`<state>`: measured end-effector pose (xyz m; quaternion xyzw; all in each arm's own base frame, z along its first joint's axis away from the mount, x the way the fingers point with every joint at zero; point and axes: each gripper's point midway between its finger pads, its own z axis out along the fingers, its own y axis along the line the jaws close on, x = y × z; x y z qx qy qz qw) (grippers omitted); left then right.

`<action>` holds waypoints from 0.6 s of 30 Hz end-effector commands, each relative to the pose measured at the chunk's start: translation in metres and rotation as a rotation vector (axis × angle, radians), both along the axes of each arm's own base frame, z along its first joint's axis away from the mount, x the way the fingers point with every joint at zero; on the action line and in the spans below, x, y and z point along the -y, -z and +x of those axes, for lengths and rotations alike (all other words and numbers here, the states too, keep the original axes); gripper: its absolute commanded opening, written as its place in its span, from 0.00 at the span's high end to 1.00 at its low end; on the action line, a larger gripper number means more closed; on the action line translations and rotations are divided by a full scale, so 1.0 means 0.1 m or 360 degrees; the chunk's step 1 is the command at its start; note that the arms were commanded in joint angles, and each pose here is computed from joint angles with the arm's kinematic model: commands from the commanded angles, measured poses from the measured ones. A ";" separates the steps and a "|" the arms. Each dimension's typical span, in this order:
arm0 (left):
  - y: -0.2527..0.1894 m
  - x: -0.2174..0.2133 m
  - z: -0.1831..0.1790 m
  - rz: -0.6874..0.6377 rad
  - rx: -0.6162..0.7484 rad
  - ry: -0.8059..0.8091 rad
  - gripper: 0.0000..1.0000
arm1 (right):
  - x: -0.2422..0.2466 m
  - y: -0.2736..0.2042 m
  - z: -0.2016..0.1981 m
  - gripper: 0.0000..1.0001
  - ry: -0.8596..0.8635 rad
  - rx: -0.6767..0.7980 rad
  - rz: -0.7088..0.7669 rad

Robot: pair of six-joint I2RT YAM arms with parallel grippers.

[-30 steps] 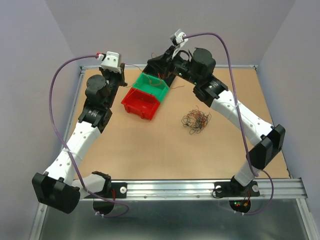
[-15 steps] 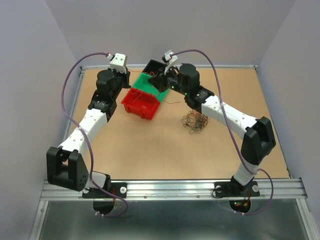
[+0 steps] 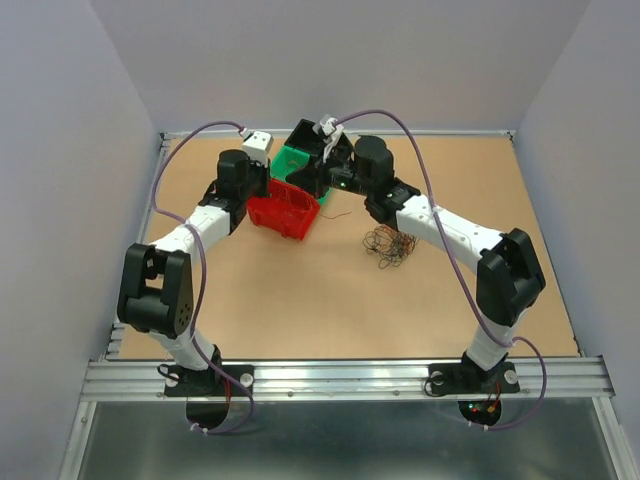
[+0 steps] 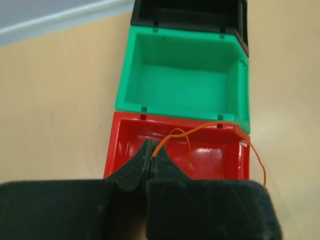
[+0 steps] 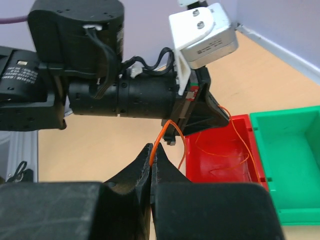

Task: Untangle the cables

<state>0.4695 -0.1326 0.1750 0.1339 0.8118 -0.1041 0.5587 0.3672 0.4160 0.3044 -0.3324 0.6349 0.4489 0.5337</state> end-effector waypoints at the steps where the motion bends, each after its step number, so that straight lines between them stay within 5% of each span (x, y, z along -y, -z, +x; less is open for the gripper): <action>1: -0.38 -0.03 0.04 -0.0014 0.0167 0.0022 1.00 | -0.03 -0.15 -0.17 0.99 -0.0131 0.0044 0.0085; 18: -0.01 -0.21 -0.05 0.0204 0.0084 -0.0011 1.00 | -0.10 0.15 0.20 1.00 0.0011 -0.0044 0.0054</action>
